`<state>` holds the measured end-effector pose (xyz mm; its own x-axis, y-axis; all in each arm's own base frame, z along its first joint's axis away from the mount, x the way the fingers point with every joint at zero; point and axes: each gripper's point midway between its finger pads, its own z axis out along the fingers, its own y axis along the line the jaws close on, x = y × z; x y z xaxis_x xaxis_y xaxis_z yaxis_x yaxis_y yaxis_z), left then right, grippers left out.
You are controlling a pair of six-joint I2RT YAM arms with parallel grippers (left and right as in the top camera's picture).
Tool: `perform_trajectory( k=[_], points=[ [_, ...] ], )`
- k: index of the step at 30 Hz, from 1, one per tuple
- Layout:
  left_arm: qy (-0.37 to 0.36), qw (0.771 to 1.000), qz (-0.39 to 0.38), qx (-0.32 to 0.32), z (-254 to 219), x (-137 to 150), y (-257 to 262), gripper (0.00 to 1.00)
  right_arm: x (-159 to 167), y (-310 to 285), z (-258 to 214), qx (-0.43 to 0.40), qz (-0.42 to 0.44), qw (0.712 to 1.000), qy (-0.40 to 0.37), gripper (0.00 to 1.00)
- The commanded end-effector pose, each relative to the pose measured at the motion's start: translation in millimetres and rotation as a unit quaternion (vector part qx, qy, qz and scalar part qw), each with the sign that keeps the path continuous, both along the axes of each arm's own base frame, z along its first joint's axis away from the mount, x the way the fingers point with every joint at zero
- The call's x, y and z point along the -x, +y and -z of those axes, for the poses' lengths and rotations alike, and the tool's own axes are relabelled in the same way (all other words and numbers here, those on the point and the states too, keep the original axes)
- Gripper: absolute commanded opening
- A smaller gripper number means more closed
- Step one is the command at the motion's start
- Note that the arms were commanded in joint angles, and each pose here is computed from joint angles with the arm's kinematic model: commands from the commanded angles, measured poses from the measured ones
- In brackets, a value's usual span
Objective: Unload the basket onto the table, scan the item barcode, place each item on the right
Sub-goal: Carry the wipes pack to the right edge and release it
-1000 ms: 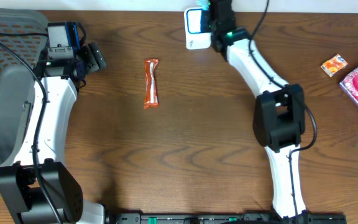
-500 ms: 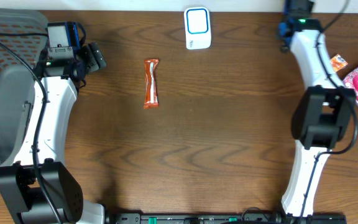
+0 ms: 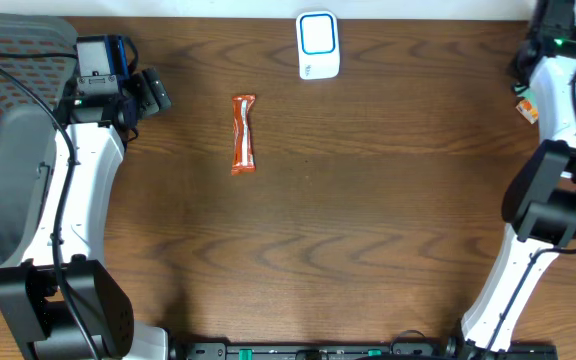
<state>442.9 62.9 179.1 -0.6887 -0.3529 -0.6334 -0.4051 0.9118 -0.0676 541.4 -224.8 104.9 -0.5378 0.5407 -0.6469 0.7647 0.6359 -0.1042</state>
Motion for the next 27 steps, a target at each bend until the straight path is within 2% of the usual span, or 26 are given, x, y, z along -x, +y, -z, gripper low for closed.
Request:
perform_trajectory(
  k=[1,5,8,21,24,27],
  points=[
    [0.001,1.0,-0.008,-0.001,0.3,-0.2,3.5,0.98,10.0,-13.2,-17.1,-0.001,0.045,0.999,-0.029,0.01],
    [0.001,1.0,-0.008,-0.001,0.3,-0.2,3.5,0.98,15.5,-19.1,-11.6,-0.013,0.073,0.996,-0.04,0.02],
    [0.001,1.0,-0.008,-0.001,0.3,-0.2,3.5,0.98,17.7,-20.1,-7.8,-0.016,0.08,0.996,-0.039,0.11],
    [0.001,1.0,-0.008,-0.001,0.3,-0.2,3.5,0.98,33.4,-21.0,9.7,-0.008,0.091,0.996,-0.005,0.16],
    [0.001,1.0,-0.008,-0.001,0.3,-0.2,3.5,0.98,36.2,-26.6,3.1,0.016,0.089,0.996,0.004,0.23],
    [0.001,1.0,-0.008,-0.001,0.3,-0.2,3.5,0.98,36.4,-26.0,1.8,0.02,0.076,0.997,0.013,0.43]
  ],
)
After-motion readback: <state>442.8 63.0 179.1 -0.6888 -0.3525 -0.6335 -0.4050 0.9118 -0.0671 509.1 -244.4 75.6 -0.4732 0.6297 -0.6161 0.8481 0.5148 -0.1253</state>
